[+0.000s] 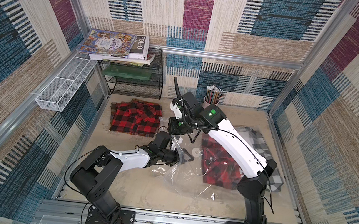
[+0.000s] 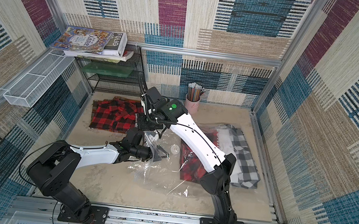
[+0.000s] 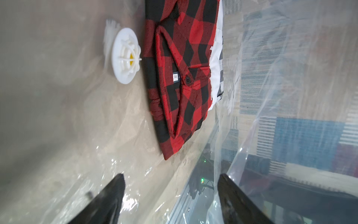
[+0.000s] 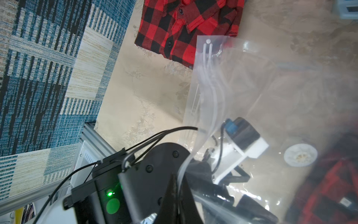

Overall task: Take the shirt out of the vacuum bag
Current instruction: Take out the shirt from the vacuum bag.

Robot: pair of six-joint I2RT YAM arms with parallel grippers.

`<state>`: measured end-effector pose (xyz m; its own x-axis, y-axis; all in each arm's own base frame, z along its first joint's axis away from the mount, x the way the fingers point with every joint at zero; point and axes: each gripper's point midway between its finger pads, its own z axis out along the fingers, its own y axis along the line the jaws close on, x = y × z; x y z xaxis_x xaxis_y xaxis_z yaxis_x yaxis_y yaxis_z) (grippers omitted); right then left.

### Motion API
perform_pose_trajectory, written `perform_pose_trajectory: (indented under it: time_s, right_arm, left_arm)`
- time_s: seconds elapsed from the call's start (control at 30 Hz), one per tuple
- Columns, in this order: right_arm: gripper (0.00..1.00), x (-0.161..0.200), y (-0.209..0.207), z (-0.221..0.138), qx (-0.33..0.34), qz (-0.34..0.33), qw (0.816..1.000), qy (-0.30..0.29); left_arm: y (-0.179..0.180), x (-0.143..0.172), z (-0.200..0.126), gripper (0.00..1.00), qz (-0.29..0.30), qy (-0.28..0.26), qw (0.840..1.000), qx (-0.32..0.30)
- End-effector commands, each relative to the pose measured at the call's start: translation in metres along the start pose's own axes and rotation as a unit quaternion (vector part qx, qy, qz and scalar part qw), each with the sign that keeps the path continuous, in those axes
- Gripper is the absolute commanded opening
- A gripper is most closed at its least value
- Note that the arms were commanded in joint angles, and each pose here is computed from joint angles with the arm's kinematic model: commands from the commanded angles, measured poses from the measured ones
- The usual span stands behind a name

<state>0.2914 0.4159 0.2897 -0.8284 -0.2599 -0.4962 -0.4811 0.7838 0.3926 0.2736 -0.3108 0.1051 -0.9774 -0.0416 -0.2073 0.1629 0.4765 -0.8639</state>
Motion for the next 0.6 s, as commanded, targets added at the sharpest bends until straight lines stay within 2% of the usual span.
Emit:
perform_pose_trajectory:
  time_s: [0.0,0.13,0.17,0.2,0.3,0.33,0.37,0.53,0.57]
  right_arm:
    - [0.0,-0.009,0.021,-0.008,-0.043,-0.004,0.999,-0.022]
    - [0.0,-0.002,0.027,-0.005,-0.051,-0.005,0.999,-0.008]
    - [0.04,-0.001,0.026,-0.004,-0.049,-0.005,0.999,-0.005]
    - [0.11,0.0,0.025,-0.005,-0.048,-0.005,0.999,-0.005]
    - [0.44,-0.002,0.019,-0.009,-0.045,-0.002,0.999,-0.01]
    - [0.59,-0.003,0.016,-0.012,-0.044,0.0,0.999,-0.014]
    - [0.68,-0.005,0.013,-0.016,-0.043,0.002,0.999,-0.02]
    - [0.97,-0.016,-0.002,-0.04,-0.056,0.011,0.997,-0.053]
    - [1.0,-0.019,-0.006,-0.044,-0.059,0.011,0.996,-0.059]
  left_arm:
    - [-0.008,-0.005,0.008,0.78,0.012,-0.002,1.0,0.016]
    - [-0.005,-0.005,0.018,0.78,0.009,0.006,1.0,0.012]
    - [-0.002,-0.003,0.021,0.78,0.008,0.009,1.0,0.009]
    - [-0.002,-0.003,0.022,0.78,0.007,0.01,1.0,0.008]
    - [0.001,-0.003,0.027,0.78,0.006,0.013,1.0,0.005]
    - [0.002,-0.004,0.029,0.78,0.006,0.014,1.0,0.004]
    - [0.003,-0.004,0.03,0.78,0.006,0.016,1.0,0.002]
    - [0.007,-0.007,0.037,0.79,0.006,0.024,1.0,-0.007]
    - [0.006,-0.008,0.039,0.79,0.009,0.026,1.0,-0.007]
